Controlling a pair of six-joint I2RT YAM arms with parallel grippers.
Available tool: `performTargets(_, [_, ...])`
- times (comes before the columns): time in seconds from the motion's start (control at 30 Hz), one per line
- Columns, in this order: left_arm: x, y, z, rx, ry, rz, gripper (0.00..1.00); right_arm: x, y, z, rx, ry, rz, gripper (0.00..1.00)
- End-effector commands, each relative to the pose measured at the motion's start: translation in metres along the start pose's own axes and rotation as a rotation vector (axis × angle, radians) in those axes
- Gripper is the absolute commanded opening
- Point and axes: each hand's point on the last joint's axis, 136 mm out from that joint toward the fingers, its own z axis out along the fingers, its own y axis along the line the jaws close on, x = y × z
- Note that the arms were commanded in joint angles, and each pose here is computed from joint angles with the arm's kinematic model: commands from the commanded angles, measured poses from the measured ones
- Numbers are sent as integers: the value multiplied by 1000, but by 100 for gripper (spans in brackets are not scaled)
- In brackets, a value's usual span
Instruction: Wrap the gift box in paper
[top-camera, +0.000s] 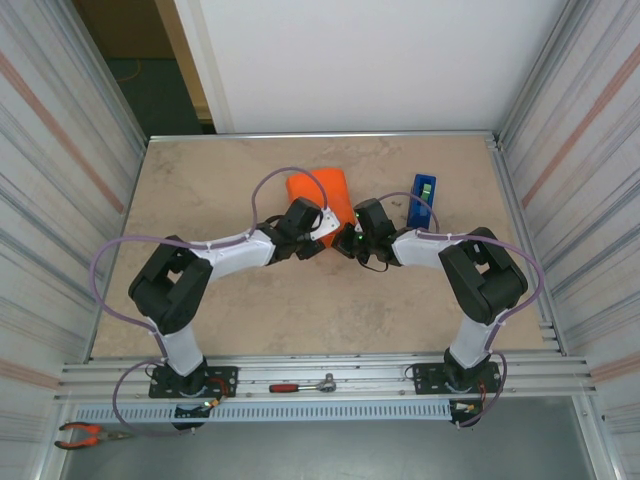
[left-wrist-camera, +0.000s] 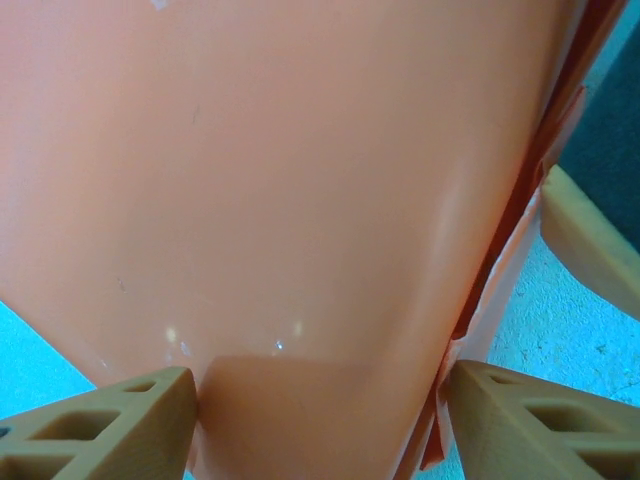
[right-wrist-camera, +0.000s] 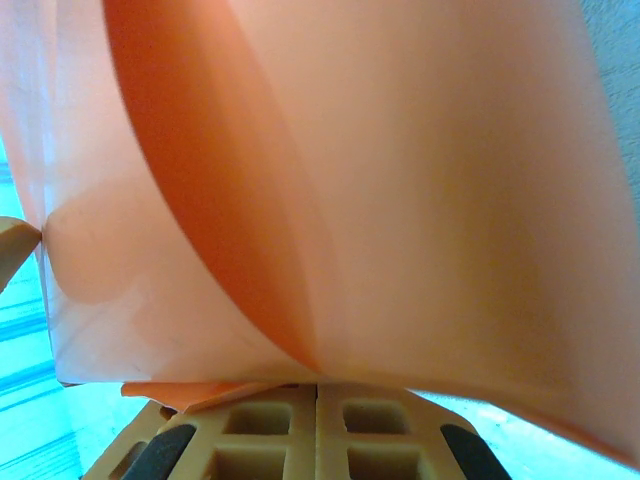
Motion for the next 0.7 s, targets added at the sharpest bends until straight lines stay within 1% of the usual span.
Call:
performTargets(0.0, [21,-24,9,96,86,29,65,-3,3,-4,-8,1,-21,0])
performTargets(0.4, [24,-26,15,111,136,10,56,-8,-2,-18,-6,-19,-15,0])
performTargets(0.57, [23,-26,14,117,133,-5,56,-4,-1,-15,-12,-10,-14,0])
performTargets(0.67, [15,-20,7,107,110,-34,56,-4,-4,-10,-7,-4,-8,0])
